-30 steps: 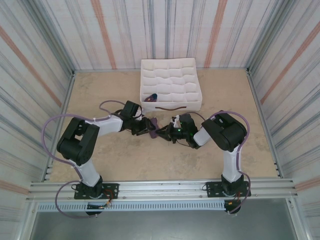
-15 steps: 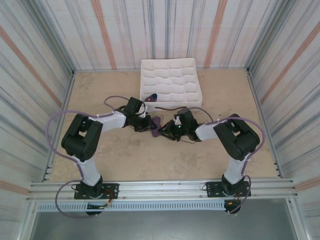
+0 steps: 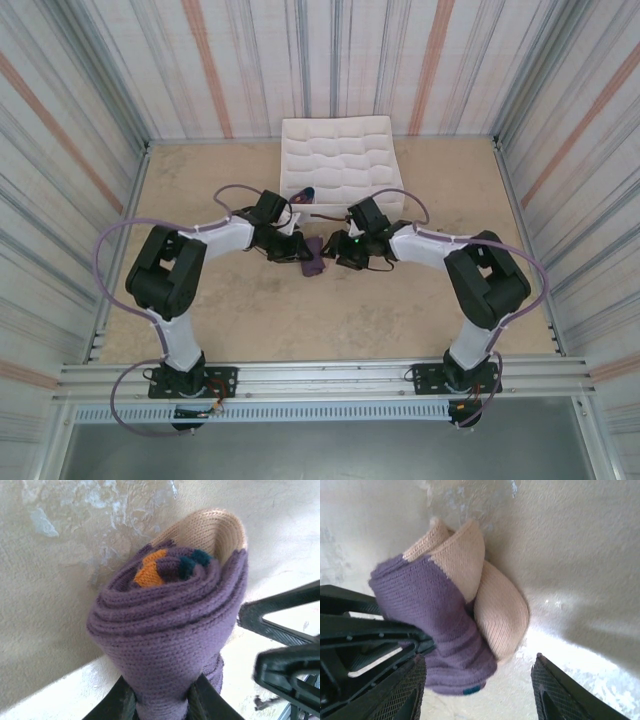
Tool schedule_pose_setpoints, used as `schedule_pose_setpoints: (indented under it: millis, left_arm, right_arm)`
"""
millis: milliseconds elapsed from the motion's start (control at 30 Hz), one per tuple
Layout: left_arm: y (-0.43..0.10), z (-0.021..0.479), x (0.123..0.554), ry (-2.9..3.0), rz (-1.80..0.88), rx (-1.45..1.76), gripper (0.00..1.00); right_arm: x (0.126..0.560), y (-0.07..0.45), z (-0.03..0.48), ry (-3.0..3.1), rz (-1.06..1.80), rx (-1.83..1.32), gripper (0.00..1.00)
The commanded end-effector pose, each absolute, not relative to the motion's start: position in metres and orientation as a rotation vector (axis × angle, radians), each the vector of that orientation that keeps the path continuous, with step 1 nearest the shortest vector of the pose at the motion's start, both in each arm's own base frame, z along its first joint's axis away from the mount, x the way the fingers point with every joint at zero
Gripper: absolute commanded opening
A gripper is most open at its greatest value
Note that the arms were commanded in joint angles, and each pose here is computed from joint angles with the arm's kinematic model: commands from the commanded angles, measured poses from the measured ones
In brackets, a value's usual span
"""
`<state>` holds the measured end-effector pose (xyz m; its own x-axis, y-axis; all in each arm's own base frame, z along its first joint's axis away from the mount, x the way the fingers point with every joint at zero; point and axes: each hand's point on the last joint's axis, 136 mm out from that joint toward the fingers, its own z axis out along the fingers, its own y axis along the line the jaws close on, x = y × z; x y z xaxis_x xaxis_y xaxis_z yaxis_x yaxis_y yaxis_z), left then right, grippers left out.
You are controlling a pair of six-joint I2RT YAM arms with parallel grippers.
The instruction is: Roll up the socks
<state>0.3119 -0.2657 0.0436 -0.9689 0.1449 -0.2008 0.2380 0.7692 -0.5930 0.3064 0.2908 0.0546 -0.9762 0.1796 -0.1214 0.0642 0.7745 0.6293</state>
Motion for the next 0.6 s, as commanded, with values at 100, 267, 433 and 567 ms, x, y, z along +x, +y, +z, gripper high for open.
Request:
schedule_pose_setpoints:
  millis: [100, 267, 433, 567]
  left_arm:
    - [-0.261, 0.016, 0.291, 2.944, -0.925, 0.324, 0.16]
    - [-0.264, 0.012, 0.289, 2.953, -0.927, 0.327, 0.17]
    - [-0.266, 0.009, 0.288, 2.959, -0.926, 0.327, 0.18]
    - [-0.267, 0.009, 0.289, 2.951, -0.939, 0.322, 0.20]
  right_arm:
    - [0.312, 0.293, 0.033, 2.825, 0.927, 0.126, 0.58]
    - [0.311, 0.303, 0.021, 2.838, 0.951, 0.114, 0.56]
    - [0.303, 0.309, 0.012, 2.863, 0.965, 0.124, 0.47]
    - [0.296, 0.312, 0.007, 2.877, 0.966, 0.121, 0.35]
